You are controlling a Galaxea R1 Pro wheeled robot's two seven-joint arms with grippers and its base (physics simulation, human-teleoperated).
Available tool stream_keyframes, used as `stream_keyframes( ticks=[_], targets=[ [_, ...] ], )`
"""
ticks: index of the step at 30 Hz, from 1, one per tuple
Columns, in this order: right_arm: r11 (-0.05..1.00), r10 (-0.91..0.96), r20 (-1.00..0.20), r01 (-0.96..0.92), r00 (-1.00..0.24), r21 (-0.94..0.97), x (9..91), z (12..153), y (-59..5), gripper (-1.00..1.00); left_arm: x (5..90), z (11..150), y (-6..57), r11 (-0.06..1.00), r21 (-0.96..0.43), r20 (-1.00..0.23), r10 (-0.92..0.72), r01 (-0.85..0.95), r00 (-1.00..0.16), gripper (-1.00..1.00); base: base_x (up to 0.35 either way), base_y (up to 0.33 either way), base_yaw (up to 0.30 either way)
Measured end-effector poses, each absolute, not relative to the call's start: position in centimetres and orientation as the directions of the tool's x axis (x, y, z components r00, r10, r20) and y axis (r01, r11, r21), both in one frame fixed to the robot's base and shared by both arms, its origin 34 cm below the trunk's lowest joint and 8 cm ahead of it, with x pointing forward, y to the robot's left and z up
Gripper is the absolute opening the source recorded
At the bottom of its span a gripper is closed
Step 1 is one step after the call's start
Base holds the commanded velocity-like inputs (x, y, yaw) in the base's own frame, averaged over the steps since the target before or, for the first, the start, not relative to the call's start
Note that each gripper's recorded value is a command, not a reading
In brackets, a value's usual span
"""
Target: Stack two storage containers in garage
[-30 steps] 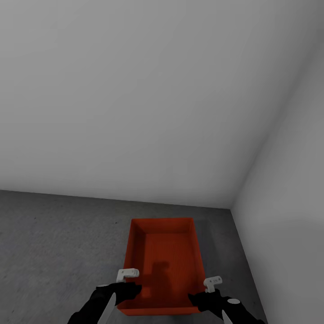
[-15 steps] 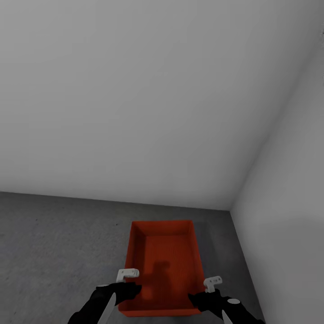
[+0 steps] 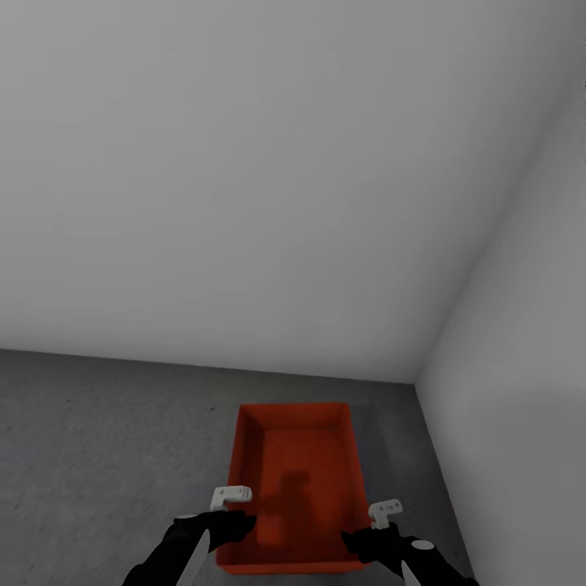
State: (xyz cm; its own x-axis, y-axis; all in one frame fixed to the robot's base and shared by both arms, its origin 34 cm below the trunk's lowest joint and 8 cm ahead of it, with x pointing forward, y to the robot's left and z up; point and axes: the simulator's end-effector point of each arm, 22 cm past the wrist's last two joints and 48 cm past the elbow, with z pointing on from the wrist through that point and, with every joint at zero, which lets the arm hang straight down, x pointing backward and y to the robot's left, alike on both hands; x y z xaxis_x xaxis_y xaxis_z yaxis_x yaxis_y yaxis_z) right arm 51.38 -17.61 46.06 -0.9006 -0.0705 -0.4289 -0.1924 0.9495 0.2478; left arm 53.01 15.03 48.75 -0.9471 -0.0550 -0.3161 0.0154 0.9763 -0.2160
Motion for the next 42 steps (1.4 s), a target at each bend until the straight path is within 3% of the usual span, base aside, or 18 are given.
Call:
stream_keyframes(
  ticks=[18,42],
  targets=[
    [0.95,-0.073,-0.428,-0.193,-0.901,0.244,51.5,49.1,-17.7,1.0,53.1,51.8,14.9,0.976,-0.217,-0.315,-0.055,0.015,-0.948,1.0,-0.021,0.0,0.0],
    [0.95,-0.074,-0.427,-0.194,-0.901,0.243,51.5,52.9,-17.7,1.0,53.1,55.6,15.0,0.976,-0.218,-0.314,-0.055,0.015,-0.948,1.0,-0.296,0.0,0.0]
  ],
)
